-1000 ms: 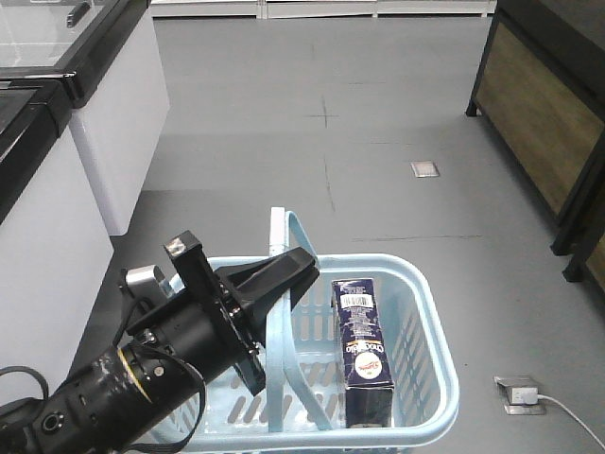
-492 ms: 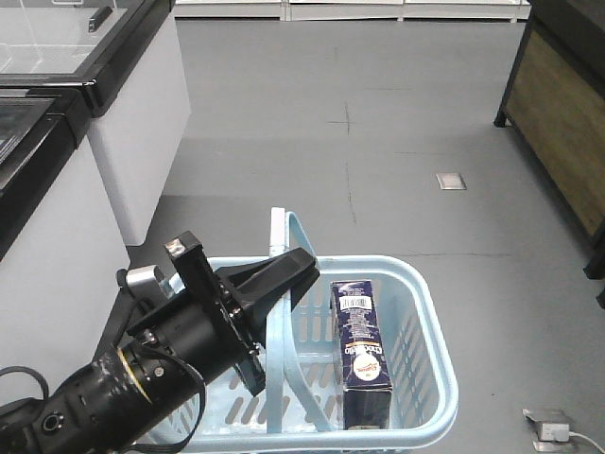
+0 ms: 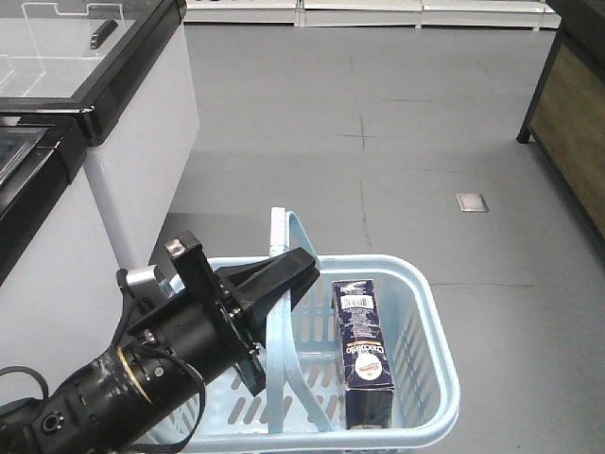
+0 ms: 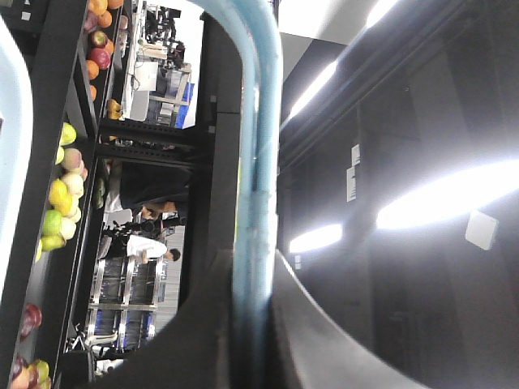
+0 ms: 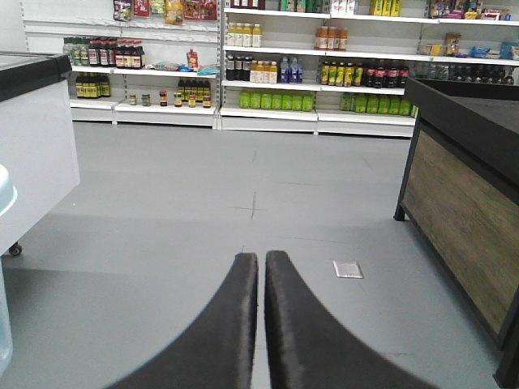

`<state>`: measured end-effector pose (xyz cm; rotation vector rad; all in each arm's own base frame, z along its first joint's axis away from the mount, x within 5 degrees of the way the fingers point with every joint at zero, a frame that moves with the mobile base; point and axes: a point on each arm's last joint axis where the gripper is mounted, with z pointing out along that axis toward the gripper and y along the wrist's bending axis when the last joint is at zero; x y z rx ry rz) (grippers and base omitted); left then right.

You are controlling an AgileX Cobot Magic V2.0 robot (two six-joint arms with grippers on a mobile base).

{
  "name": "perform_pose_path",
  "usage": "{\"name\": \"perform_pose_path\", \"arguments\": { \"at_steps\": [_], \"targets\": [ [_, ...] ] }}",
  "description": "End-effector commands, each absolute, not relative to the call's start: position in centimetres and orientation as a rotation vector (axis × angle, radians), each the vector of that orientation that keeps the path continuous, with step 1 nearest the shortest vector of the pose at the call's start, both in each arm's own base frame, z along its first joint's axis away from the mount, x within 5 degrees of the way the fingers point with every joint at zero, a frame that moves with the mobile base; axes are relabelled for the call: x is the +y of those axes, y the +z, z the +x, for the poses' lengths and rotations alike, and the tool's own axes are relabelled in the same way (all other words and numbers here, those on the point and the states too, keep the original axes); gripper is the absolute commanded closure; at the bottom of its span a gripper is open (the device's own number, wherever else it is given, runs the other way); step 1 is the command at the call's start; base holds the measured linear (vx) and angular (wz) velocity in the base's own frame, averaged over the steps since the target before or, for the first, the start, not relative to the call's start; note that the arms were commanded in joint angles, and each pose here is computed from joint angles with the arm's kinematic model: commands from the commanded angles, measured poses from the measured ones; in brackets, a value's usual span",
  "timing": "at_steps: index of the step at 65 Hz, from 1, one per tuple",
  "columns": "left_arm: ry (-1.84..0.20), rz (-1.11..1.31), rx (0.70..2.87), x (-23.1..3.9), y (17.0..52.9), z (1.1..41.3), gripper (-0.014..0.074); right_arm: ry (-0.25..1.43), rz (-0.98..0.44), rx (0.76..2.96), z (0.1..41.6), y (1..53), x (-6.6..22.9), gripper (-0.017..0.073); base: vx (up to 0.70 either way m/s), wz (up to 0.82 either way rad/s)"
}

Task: Left arm holds basket, right arm returns cookies
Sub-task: 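Drive toward the drink shelves holding the basket in the left gripper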

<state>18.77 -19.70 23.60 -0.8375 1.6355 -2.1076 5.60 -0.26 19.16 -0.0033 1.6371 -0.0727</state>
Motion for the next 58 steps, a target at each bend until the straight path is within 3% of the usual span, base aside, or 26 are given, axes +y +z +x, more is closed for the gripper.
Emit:
{"name": "perform_pose_path", "arguments": {
  "at_steps": [1, 58],
  "targets": [
    [-2.350, -0.651, 1.294, -19.15, 27.64, 18.03, 0.0596, -0.086, -0.009, 1.573, 5.65, 19.30, -0.28, 0.0566, 0.33, 0.00],
    [-2.350, -0.651, 1.294, -19.15, 27.64, 18.03, 0.0596, -0.086, -0.009, 1.573, 5.65, 19.30, -0.28, 0.0566, 0.40, -0.07]
  ]
}}
